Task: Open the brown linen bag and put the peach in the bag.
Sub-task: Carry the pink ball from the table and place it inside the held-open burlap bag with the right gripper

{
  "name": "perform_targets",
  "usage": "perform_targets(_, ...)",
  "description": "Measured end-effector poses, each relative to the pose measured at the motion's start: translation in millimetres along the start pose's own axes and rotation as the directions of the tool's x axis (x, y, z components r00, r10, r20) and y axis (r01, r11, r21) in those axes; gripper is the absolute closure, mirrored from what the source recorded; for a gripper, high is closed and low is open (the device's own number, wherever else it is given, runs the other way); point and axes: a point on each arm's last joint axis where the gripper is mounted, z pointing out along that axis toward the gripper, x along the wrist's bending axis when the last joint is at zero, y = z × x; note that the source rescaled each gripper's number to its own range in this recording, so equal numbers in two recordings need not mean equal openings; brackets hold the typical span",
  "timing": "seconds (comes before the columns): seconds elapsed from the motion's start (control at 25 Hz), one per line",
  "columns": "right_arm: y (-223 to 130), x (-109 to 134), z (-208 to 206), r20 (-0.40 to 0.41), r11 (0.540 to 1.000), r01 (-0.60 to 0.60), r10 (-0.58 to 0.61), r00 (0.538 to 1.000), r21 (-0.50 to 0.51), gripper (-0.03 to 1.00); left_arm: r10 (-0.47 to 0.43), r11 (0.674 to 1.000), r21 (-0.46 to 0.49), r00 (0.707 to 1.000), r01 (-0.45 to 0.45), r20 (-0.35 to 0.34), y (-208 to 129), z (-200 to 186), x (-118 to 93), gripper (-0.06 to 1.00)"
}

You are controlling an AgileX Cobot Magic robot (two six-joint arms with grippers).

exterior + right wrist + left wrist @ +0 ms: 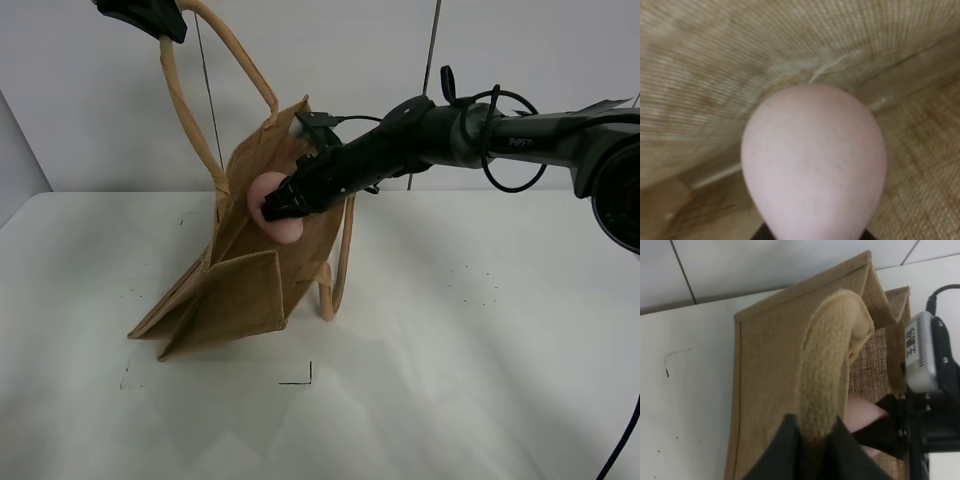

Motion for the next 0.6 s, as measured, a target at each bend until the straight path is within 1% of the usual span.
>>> perform_targets(0.16,-3,2,15,0.056,0.997,0.080,-0.079,0.995,-0.018,0.97,0.000,1.000,0.000,1.000,0.000,0.000,0,0,0,0.94)
perform_targets(0.24,-5,7,25,0.084,0.995,0.098,-0.095,0.992,-0.022,0.97,0.000,1.000,0.000,1.000,0.000,0.000,0,0,0,0.94)
perform_targets(0.4,-11,16,40,0.095,0.993,0.116,-0.115,0.989,-0.012,0.97,0.000,1.000,0.000,1.000,0.000,0.000,0,0,0,0.94)
perform_targets(0.44,-11,17,41,0.093,0.993,0.120,-0.118,0.989,-0.009,0.95,0.000,1.000,0.000,1.000,0.000,0.000,0,0,0,0.94)
perform_targets(0.48,-11,18,42,0.093,0.992,0.123,-0.122,0.988,-0.009,0.89,0.000,1.000,0.000,1.000,0.000,0.000,0,0,0,0.94)
perform_targets(0.52,-11,18,42,0.093,0.993,0.122,-0.120,0.988,-0.009,0.78,0.000,1.000,0.000,1.000,0.000,0.000,0,0,0,0.94)
perform_targets(0.56,-11,18,42,0.093,0.993,0.116,-0.115,0.989,-0.010,0.65,0.000,1.000,0.000,1.000,0.000,0.000,0,0,0,0.94)
perform_targets(0.6,-11,18,42,0.095,0.994,0.112,-0.110,0.989,-0.010,0.46,0.000,1.000,0.000,1.000,0.000,0.000,0,0,0,0.94)
